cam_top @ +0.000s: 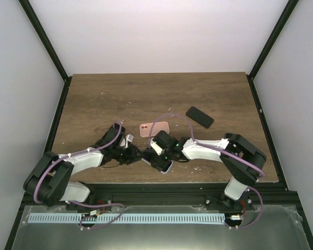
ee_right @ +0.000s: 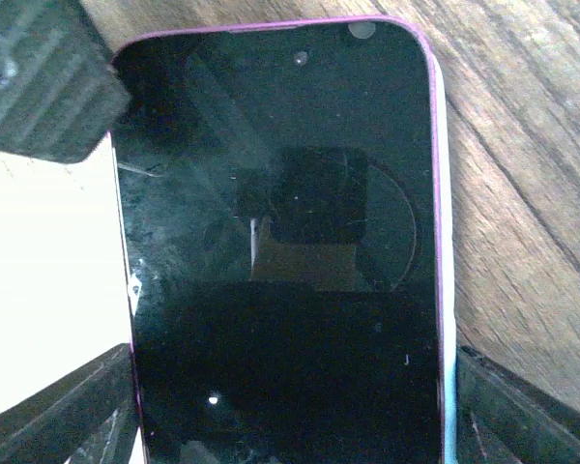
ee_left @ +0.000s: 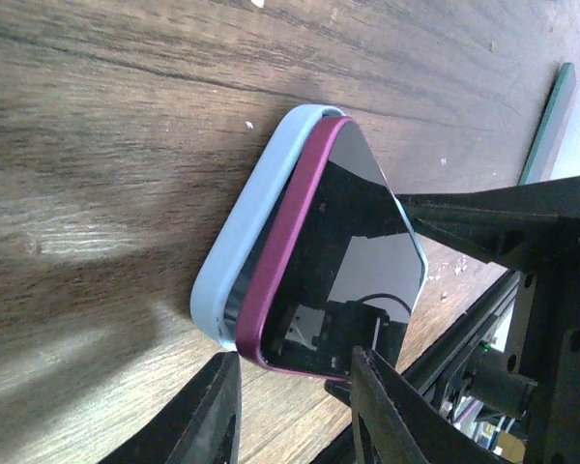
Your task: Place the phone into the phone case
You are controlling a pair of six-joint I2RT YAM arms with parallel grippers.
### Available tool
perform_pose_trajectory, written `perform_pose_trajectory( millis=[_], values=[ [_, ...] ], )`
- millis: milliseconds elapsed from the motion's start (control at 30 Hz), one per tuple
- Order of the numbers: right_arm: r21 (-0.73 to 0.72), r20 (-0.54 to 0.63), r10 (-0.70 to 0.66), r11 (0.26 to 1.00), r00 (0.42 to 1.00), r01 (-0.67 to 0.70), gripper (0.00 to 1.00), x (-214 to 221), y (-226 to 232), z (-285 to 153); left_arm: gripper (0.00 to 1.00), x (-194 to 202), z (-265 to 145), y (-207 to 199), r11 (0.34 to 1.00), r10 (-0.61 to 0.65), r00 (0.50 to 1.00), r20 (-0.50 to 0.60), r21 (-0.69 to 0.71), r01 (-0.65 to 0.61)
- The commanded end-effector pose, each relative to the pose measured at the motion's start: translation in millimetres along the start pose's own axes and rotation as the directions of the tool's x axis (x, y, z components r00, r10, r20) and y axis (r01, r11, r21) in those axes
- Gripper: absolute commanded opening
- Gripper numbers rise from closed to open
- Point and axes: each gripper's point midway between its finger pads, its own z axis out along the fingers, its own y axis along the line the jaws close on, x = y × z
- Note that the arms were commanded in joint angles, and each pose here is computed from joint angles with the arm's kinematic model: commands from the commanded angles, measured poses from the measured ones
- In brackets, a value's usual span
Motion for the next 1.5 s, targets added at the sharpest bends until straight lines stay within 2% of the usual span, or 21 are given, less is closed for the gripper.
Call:
perform_pose_trajectory(
  millis=[0,133,333,433,667,767,933,1467],
  values=[
    [-0.072,0.015,0.011,0.997,1.0,-0.01,0.81,-3,12,-7,0.32,-9,1,-7,0.999,0.04,0.999,0.019,0.002,-0.04],
    [-0.103,0.01,0.057,0.993,0.998,-0.056,0.7,-7,17,-4,0.29,-16,-1,-6,0.997,0.07,0.997,0.036,-0.041,-0.068],
    [-0.109,0.002,0.207,0.972,0.978,-0.206,0.7,-14,17,4,0.29,-23,-13,-3,0.994,0.067,0.996,0.059,-0.088,-0.062],
    [-0.115,-0.003,0.277,0.954,0.961,-0.276,0.68,-14,21,9,0.35,-26,-20,-6,0.995,0.07,0.994,0.085,-0.083,-0.063],
    [-0.061,-0.02,0.355,0.933,0.935,-0.356,0.81,-13,27,13,0.4,-25,-20,-7,0.993,0.085,0.994,0.072,-0.083,-0.079],
    [-0.058,0.013,0.353,0.934,0.935,-0.352,0.83,-19,26,2,0.39,-25,-21,-12,0.994,0.097,0.993,0.072,-0.064,-0.093],
    [-0.09,0.0,0.333,0.939,0.943,-0.332,0.91,-21,33,0,0.37,-25,-21,-13,0.993,0.1,0.993,0.068,-0.061,-0.096],
    [-0.06,-0.03,0.307,0.949,0.951,-0.308,0.91,-11,28,14,0.35,-25,-12,0,0.992,0.096,0.993,0.063,-0.085,-0.09]
  ],
)
